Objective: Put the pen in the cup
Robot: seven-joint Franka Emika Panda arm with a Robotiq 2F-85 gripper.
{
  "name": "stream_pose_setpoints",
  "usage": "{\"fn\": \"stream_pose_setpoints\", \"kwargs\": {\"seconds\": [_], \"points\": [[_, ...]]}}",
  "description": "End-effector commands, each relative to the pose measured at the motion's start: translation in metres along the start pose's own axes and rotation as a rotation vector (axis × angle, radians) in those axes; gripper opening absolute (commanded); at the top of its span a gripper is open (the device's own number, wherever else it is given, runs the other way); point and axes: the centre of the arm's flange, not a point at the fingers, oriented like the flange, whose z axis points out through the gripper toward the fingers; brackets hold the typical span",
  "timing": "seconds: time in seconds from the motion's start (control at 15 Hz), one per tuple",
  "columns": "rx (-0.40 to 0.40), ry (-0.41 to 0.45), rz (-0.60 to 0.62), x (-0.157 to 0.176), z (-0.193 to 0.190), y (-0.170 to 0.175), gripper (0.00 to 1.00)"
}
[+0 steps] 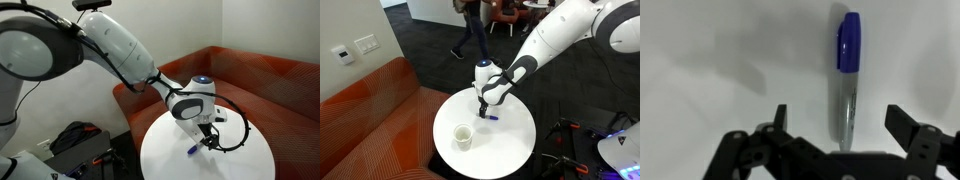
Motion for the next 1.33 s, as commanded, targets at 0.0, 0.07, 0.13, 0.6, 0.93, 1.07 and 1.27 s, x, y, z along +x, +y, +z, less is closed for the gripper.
{"fn": "stream_pose_setpoints", "kwargs": {"seconds": [0.0, 0.07, 0.13, 0.6, 0.93, 1.07, 1.27], "points": [[0.005, 0.010, -0.030, 0.014, 0.010, -0.002, 0.74], [0.005, 0.009, -0.030, 0.014, 0.013, -0.002, 0.73], [0.007, 0.010, -0.030, 0.015, 0.015, -0.002, 0.68], [0.006, 0.015, -0.027, 0.018, 0.017, 0.000, 0.14], [0.038, 0.008, 0.021, 0.013, 0.004, -0.002, 0.05], [0.049, 0.001, 0.055, 0.007, -0.007, -0.004, 0.05], [0.038, 0.019, 0.093, 0.000, -0.030, -0.003, 0.05]]}}
